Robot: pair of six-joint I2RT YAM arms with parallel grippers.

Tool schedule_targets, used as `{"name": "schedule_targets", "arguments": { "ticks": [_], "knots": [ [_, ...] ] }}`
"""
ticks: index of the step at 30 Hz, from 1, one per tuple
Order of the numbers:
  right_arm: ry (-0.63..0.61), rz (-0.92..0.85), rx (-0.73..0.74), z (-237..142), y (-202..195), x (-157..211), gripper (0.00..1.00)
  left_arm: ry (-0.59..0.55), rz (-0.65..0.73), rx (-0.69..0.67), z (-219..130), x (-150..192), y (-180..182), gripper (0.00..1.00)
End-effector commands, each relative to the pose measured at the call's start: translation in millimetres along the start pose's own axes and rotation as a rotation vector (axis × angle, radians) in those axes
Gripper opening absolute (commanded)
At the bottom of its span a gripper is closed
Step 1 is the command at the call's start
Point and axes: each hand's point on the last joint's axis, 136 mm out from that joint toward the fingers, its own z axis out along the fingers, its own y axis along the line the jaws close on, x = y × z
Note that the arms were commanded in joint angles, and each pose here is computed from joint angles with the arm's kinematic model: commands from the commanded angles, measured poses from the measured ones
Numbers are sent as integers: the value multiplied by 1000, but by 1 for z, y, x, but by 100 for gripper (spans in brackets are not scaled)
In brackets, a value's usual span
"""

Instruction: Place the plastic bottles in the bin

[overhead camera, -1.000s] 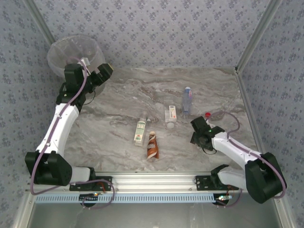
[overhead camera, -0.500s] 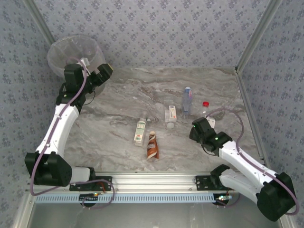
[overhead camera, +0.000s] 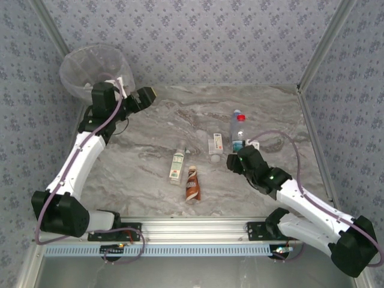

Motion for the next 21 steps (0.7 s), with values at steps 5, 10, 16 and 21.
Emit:
{"name": "schedule_targets", "arguments": {
  "ticks": [5,10,16,21],
  "knots": [
    [-136,-102,-202,-11,65,-46,58,136,198,267,9,26,-73,99],
    [-161,-160,-283,-11,96,-56,58,162,218,343,22,49,-96,99],
    [-180,-181,-385,-12,127,-63,59,222,192,471,33,78,-124,99],
    [-183,-208,-434,-12,145,-68,58,260,203,553,34,96,-144,99]
  ]
}}
